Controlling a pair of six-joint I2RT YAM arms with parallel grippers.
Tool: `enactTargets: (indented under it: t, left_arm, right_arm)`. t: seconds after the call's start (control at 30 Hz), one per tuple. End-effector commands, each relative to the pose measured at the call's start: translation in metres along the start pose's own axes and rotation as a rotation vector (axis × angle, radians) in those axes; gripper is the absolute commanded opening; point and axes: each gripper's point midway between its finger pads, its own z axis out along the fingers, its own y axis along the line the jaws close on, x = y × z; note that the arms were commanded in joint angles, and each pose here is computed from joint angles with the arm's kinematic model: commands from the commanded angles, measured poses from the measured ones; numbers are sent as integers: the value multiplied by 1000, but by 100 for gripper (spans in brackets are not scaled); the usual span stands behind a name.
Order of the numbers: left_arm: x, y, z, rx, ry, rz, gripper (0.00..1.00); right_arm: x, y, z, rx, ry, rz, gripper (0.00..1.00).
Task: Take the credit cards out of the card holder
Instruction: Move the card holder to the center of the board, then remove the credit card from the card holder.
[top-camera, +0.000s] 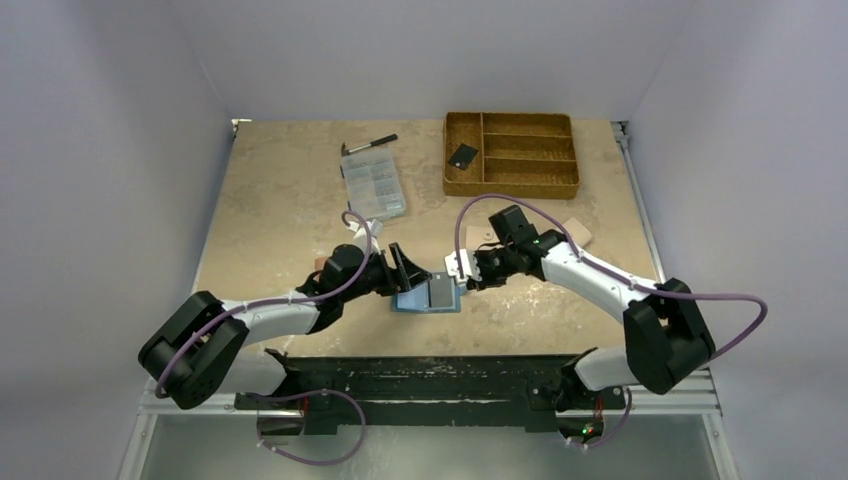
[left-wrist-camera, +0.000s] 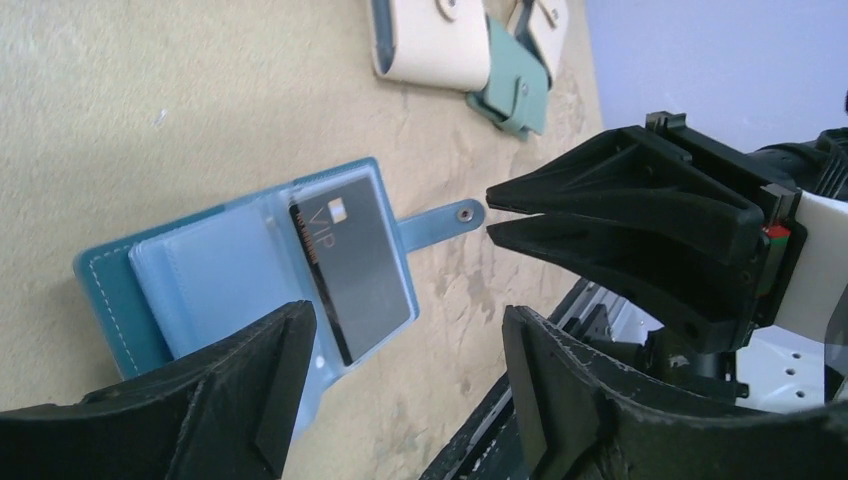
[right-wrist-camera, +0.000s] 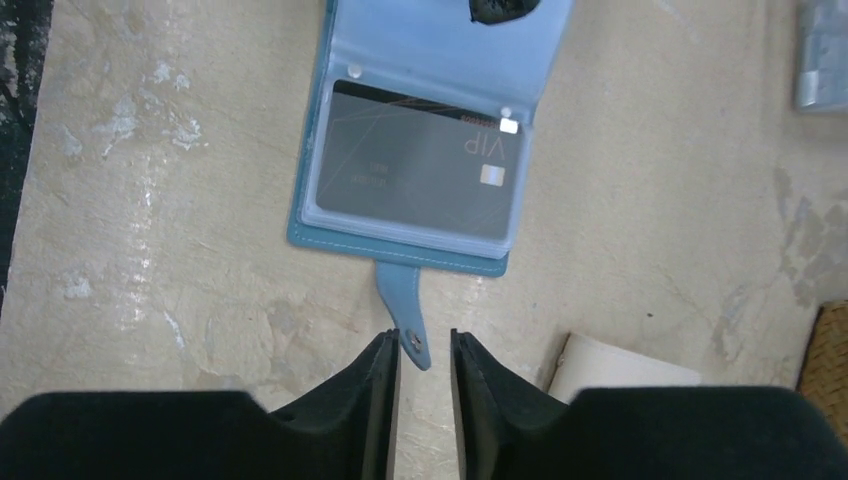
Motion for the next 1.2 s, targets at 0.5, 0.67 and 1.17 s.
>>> enactTargets:
  t: [0.5,0.67,1.17]
  left_arm:
    - [-1,-7,-1,96,-54,-66,72]
    - [3,3,0,50,-40,-52,70]
    - [16,7,16,-23,-7,-4,53]
  right_arm:
    - [-98,6,-44,-108,-406,200,61]
    - [-107,-3,-36,-99,-457,380,56]
    - [-41,-26,21,72,-105,522,12]
